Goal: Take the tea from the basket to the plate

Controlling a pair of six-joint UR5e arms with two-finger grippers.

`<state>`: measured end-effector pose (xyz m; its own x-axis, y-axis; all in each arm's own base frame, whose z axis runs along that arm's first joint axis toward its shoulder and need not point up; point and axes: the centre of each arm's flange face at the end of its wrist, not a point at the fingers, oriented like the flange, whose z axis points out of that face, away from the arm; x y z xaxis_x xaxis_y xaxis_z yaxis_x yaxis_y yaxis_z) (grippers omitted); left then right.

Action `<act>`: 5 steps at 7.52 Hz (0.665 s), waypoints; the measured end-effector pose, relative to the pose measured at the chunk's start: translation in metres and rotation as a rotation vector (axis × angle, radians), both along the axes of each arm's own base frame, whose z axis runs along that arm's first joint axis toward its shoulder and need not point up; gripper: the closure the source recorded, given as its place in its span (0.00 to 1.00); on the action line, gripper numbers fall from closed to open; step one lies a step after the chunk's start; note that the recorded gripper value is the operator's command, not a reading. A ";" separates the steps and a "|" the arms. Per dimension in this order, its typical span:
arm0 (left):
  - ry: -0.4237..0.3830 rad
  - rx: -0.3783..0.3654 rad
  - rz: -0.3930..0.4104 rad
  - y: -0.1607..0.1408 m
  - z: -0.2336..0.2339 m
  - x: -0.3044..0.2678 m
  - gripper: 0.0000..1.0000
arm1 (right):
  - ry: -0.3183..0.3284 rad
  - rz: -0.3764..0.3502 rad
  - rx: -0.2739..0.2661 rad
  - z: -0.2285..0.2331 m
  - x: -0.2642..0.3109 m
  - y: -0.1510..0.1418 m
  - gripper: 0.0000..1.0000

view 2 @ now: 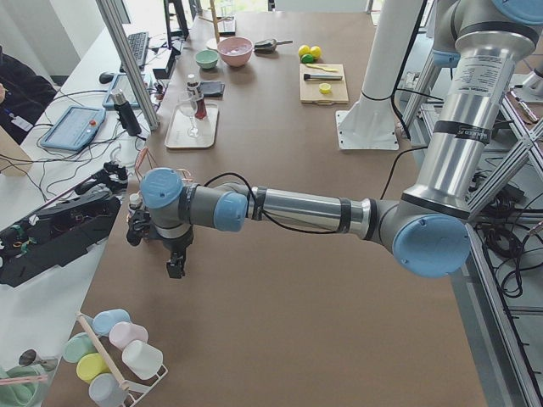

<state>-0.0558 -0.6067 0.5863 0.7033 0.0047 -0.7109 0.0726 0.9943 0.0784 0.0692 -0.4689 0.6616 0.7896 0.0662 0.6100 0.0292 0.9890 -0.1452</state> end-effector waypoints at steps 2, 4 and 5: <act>0.002 -0.030 0.004 0.016 0.024 -0.003 0.02 | -0.001 0.000 0.004 -0.001 0.000 -0.002 0.01; 0.003 -0.055 0.004 0.039 0.042 -0.003 0.02 | -0.001 0.001 0.025 0.001 0.000 -0.003 0.01; 0.003 -0.061 0.004 0.054 0.047 -0.003 0.02 | -0.002 0.001 0.034 0.002 0.000 -0.005 0.01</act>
<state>-0.0591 -0.5527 0.6336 0.7015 -0.0355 -0.7118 0.0685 0.9975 0.0178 0.0690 -0.4735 0.6636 0.7881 0.0464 0.6138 0.0284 0.9934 -0.1115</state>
